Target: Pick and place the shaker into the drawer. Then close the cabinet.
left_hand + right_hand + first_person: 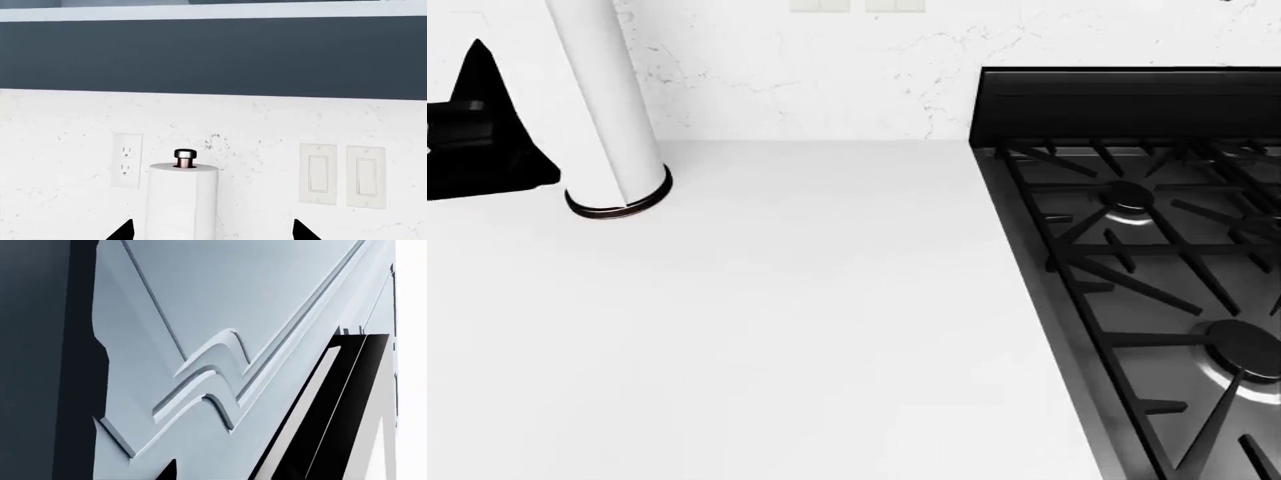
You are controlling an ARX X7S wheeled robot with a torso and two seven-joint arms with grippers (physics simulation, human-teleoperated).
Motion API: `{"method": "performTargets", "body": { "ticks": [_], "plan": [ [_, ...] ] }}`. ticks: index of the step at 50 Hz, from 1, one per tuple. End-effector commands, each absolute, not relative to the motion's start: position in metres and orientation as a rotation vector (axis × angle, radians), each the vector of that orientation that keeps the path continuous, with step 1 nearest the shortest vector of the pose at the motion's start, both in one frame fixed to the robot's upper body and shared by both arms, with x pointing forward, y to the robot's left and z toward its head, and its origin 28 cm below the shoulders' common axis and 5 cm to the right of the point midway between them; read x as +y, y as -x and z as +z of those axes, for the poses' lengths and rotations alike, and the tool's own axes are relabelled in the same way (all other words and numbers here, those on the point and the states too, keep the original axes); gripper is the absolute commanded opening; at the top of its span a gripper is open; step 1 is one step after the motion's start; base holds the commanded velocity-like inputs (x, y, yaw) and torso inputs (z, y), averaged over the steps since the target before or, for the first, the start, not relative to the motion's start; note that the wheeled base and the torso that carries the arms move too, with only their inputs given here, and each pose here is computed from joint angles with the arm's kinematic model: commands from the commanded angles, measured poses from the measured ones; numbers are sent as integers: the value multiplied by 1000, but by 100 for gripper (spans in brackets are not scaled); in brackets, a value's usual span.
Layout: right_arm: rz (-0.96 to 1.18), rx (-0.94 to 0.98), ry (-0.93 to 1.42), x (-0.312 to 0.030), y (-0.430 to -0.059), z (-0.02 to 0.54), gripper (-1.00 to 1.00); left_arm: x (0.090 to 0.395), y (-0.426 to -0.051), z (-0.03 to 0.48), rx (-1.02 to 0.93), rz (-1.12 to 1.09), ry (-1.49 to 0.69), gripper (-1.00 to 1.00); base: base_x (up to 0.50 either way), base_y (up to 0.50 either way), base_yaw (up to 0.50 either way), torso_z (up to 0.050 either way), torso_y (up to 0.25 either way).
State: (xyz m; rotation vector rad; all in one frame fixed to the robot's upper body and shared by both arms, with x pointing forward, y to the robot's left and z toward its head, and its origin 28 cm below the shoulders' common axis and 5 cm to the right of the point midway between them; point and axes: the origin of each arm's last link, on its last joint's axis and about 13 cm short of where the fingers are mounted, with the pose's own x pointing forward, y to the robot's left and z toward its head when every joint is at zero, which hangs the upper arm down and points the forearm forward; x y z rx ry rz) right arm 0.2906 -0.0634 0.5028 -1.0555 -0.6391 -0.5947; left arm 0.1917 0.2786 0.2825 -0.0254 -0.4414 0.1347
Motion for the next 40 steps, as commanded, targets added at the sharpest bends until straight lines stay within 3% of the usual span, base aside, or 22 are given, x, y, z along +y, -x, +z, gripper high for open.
{"method": "performTargets", "body": {
  "ticks": [1, 18, 40],
  "plan": [
    [-291, -446, 991, -60, -314, 497, 100, 279, -191, 284, -443, 137, 27, 100, 20, 4, 14, 12, -14],
    [11, -599, 618, -73, -242, 508, 100, 280, -193, 282, -440, 140, 28, 100, 12, 2, 9, 4, -9],
    [133, -606, 470, -93, -178, 468, 100, 279, -193, 281, -433, 135, 17, 100, 0, 0, 0, 0, 0]
  ]
}}
